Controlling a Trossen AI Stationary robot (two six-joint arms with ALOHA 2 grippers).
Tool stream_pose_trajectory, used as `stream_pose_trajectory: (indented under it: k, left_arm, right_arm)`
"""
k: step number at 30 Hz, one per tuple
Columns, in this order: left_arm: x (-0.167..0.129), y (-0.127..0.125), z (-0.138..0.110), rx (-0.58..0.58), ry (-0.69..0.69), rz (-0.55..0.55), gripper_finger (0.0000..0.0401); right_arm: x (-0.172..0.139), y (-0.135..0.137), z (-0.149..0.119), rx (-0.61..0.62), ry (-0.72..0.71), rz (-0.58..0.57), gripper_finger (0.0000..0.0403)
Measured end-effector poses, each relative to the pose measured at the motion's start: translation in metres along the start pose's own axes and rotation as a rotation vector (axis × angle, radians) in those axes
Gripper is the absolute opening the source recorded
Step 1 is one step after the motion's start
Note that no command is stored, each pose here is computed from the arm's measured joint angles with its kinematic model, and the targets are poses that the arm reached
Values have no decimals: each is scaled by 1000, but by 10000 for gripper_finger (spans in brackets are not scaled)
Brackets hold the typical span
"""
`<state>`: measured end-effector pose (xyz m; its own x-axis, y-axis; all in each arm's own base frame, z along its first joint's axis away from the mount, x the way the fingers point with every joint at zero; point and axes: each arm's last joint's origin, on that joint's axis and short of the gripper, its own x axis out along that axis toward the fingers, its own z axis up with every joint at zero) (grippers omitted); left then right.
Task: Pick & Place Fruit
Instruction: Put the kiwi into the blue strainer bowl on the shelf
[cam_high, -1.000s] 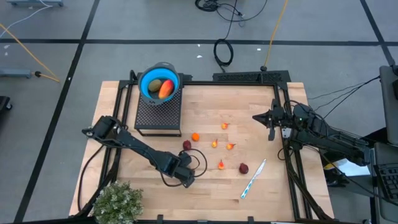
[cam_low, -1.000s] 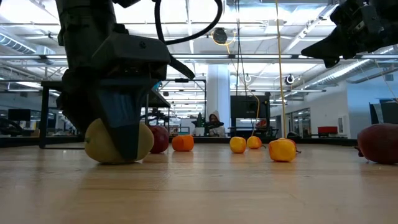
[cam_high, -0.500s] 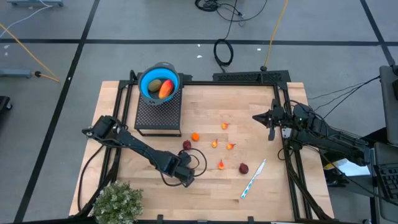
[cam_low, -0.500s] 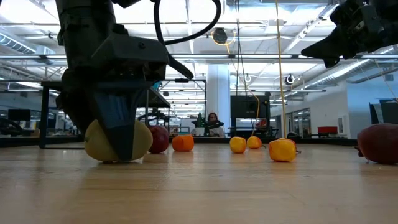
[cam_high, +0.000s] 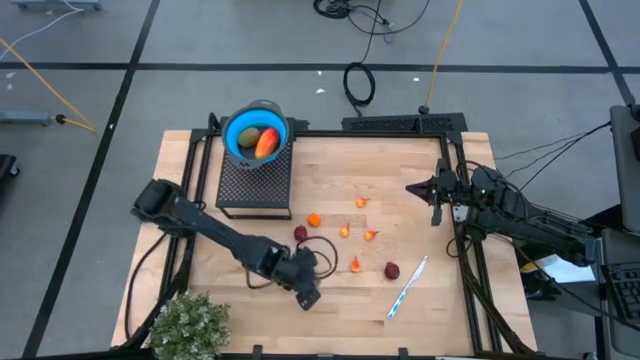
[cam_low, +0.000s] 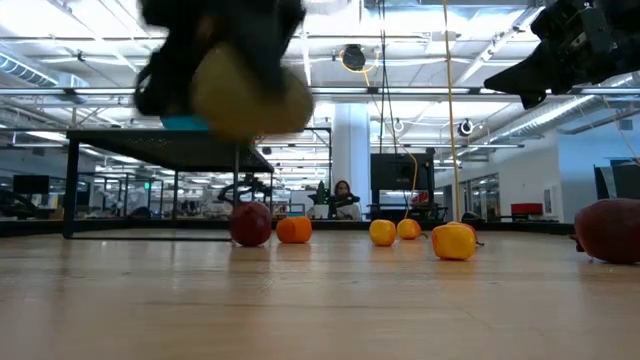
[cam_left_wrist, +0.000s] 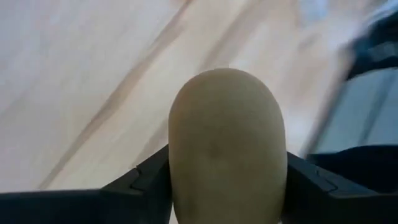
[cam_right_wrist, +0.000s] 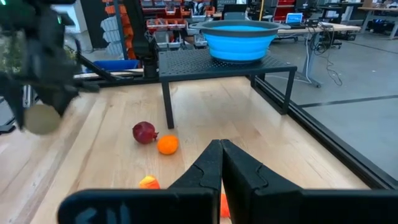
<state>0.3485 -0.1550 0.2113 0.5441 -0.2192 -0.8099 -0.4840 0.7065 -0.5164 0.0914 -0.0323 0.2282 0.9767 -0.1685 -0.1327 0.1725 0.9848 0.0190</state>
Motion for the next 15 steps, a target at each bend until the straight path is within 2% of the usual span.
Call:
stream_pose_trajectory:
  k: [8,12,15]
  left_arm:
    - [-88,-49,31,255,-473,-437,176]
    - [-135,-65,38,427,-727,-615,190]
    - [-163,-72,38,553,-891,-696,207]
  right_arm:
    - [0,0,0,1,1,-2,0]
    - [0,0,0,1,1,-2,0]
    - [0,0,0,1,2,-2,0]
